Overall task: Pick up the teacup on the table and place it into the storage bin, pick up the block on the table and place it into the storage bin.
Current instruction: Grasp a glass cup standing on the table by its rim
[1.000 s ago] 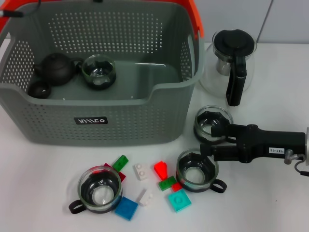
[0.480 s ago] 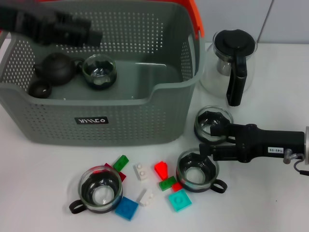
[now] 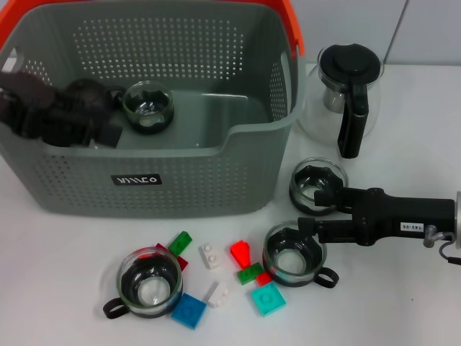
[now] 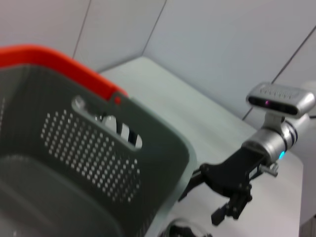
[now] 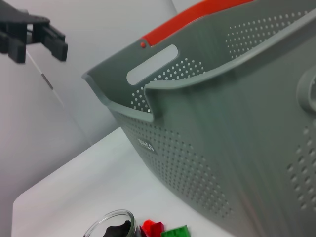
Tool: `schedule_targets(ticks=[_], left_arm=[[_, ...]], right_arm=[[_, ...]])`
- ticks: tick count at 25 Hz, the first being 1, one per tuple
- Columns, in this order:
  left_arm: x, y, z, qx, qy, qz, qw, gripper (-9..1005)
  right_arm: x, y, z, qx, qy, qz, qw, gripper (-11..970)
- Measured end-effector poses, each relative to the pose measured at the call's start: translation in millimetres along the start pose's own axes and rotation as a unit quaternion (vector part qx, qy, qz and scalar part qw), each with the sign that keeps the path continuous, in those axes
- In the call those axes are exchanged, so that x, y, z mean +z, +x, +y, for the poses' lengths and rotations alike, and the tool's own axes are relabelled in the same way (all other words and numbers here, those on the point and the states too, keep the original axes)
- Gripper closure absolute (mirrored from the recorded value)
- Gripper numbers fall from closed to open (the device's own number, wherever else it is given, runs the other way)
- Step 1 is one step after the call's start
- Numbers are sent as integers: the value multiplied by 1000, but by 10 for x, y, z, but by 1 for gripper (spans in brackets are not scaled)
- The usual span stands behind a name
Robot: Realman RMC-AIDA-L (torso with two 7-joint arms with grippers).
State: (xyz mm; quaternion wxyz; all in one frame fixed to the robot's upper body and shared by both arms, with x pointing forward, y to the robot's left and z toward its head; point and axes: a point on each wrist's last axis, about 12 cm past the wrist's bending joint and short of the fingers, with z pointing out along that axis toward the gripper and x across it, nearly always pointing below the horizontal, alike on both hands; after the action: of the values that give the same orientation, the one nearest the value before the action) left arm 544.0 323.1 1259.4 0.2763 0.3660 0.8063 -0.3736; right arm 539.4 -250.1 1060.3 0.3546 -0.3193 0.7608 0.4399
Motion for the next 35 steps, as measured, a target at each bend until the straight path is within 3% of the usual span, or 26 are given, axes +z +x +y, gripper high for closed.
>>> schedule_targets(ticks=[15,22,35], left_arm=[[240,185,27,-21,-18,114,993,473],[370,137,-46,22,-34,160,986,475],[801,-2,-78,115,-82,262,955,478]], right_arm=[[27,79,3,13,5,6,1000,48],[41,69,-18,12,13,6,1000,48],[72,65,-40,11,24,7,1000,48]])
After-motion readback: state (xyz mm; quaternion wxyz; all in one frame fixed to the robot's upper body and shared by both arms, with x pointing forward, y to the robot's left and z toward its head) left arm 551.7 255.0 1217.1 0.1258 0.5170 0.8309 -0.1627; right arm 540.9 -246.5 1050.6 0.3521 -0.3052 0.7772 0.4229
